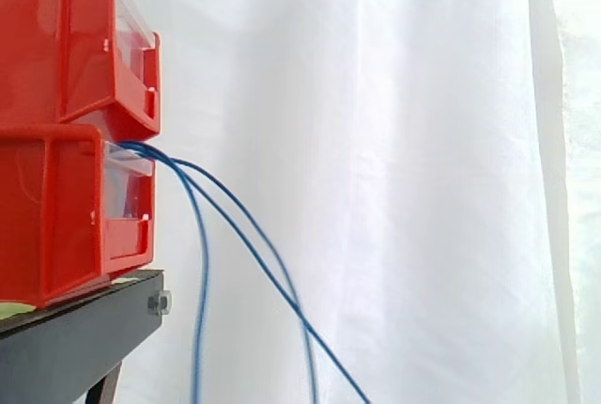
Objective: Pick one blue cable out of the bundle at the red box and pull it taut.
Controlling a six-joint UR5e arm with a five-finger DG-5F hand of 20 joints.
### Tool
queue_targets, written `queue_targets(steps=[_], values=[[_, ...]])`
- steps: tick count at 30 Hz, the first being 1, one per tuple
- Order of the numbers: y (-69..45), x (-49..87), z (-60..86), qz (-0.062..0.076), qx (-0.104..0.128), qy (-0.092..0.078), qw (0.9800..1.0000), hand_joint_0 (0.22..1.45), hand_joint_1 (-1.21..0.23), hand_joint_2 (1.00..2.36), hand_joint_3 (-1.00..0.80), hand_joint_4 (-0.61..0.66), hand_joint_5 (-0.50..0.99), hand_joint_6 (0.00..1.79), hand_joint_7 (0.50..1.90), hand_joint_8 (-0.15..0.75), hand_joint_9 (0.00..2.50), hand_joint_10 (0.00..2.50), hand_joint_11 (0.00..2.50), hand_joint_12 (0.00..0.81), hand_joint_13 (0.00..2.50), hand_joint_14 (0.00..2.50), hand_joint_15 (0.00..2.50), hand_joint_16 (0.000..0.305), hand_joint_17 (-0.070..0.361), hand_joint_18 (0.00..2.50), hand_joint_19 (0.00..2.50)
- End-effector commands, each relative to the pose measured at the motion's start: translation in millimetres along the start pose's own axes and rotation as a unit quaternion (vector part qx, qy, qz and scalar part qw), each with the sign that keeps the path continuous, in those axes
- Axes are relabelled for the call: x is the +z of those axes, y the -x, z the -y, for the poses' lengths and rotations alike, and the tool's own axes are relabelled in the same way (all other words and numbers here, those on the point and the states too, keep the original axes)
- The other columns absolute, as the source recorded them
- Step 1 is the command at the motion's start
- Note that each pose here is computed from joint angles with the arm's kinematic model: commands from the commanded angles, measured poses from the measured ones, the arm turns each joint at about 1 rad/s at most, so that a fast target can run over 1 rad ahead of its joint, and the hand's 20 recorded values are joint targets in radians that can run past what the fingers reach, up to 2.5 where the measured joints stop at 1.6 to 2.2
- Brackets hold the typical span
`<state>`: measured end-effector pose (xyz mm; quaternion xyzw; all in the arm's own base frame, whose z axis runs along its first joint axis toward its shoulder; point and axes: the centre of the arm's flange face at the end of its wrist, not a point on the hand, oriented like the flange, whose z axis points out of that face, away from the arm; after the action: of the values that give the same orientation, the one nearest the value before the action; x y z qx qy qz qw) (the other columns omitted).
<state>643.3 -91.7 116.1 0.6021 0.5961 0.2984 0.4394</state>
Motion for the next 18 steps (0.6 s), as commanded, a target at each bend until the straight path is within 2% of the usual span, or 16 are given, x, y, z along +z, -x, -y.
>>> queue_targets(steps=[1,3,7,10,11,14,18], values=[[8.4,-25.1,65.1,0.002,-0.018,-0.058,0.9981,0.67,-0.82,1.02,-0.13,0.10,-0.13,0.93,1.17,0.429,1.04,0.01,1.12,0.438,0.47,0.01,0.18,0.056,0.126,0.42,0.23],[12.2,-26.5,66.9,0.003,-0.019,-0.066,0.9977,0.67,-0.82,1.02,-0.13,0.10,-0.13,0.93,1.18,0.429,1.04,0.01,1.13,0.438,0.47,0.01,0.18,0.056,0.126,0.42,0.24],[12.8,-23.8,63.2,0.005,-0.021,-0.057,0.9982,0.67,-0.82,1.02,-0.13,0.10,-0.13,0.93,1.17,0.431,1.04,0.01,1.13,0.438,0.47,0.01,0.17,0.056,0.126,0.41,0.24],[12.0,-19.9,60.0,0.006,-0.016,-0.039,0.9991,0.67,-0.82,1.02,-0.13,0.10,-0.13,0.93,1.18,0.431,1.04,0.01,1.12,0.438,0.47,0.01,0.17,0.056,0.126,0.41,0.24],[10.8,-16.5,56.9,0.004,-0.011,-0.023,0.9997,0.67,-0.82,1.02,-0.13,0.10,-0.13,0.93,1.18,0.431,1.04,0.01,1.12,0.439,0.47,0.01,0.17,0.056,0.126,0.41,0.24],[10.0,-12.7,53.7,0.006,-0.005,-0.004,1.0000,0.67,-0.82,1.02,-0.13,0.10,-0.13,0.93,1.17,0.430,1.04,0.01,1.13,0.438,0.46,0.01,0.18,0.056,0.126,0.41,0.24],[8.7,-10.9,51.3,0.005,-0.003,0.005,1.0000,0.67,-0.82,1.02,-0.13,0.10,-0.13,0.93,1.17,0.431,1.04,0.01,1.13,0.437,0.46,0.01,0.18,0.056,0.126,0.41,0.24]])
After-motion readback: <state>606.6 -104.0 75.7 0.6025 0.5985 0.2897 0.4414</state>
